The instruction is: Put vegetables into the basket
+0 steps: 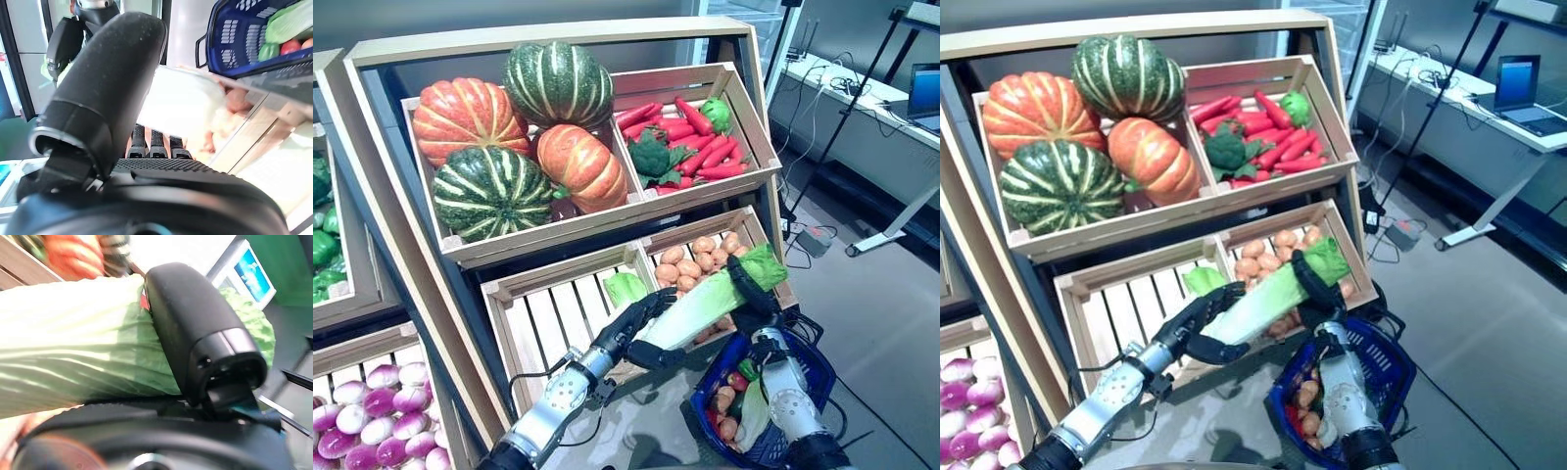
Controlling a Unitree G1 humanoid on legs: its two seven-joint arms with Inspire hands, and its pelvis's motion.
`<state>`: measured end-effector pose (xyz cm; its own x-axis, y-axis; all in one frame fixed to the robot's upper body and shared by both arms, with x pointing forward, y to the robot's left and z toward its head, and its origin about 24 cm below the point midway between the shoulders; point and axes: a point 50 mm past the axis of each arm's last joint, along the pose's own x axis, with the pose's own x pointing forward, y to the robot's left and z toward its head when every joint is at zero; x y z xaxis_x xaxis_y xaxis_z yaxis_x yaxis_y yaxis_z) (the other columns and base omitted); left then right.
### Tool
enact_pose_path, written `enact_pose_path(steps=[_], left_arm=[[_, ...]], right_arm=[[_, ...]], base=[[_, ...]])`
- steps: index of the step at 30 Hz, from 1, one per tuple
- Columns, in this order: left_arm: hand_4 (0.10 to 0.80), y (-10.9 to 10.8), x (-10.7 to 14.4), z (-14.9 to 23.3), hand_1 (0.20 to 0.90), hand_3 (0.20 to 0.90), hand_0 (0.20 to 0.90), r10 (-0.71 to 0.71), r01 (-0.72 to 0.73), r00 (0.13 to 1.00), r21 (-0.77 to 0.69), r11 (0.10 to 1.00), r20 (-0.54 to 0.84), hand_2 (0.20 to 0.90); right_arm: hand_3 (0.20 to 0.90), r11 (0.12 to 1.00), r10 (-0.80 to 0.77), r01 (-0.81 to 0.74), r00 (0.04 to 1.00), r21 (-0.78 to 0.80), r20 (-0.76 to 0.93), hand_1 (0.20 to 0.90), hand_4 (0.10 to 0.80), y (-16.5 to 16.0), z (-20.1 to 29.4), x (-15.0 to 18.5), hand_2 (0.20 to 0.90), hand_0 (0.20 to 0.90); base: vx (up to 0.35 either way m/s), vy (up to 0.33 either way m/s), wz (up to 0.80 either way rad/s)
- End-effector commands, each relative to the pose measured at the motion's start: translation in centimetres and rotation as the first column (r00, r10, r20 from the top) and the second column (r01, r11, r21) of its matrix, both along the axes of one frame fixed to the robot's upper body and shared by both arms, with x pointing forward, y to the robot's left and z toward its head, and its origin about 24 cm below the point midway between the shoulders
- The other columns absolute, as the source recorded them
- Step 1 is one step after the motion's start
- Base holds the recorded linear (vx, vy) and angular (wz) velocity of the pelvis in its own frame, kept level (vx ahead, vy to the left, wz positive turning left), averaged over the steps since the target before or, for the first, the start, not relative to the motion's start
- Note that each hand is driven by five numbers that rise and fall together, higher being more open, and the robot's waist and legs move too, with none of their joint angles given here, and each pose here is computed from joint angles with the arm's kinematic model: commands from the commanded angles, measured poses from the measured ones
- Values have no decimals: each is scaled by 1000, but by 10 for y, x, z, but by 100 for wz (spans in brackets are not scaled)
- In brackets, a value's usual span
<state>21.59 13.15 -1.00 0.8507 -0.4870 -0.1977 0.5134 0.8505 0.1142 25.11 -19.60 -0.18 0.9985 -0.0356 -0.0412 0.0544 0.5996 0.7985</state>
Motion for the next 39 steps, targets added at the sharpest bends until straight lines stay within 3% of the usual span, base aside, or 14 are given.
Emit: enact_pose_path(steps=[1,10,19,29,39], left_arm=[[800,-2,25,39,900,900,900,14,4,977,-84,996,211,900],[800,12,26,29,900,900,900,67,-62,983,-33,997,170,900],[800,27,27,16,900,900,900,142,-150,983,58,987,116,900],[800,51,24,10,900,900,900,209,-218,974,112,969,93,900],[800,57,31,18,900,900,900,248,-261,962,105,960,117,900]], right_arm=[[300,983,-169,184,945,-27,281,300,400,-44,54,18,300,300],[300,948,-306,319,907,2,288,300,400,-75,53,4,300,300],[300,936,-326,345,925,-71,196,300,400,-85,37,-5,300,300],[300,779,-493,508,858,-367,141,300,400,-119,48,-2,300,300],[300,663,-588,565,799,-491,126,300,400,-143,66,11,300,300]], base=[[-14,-21,-7],[-5,-17,-14],[5,-49,-5],[15,-75,-3],[4,-58,2]])
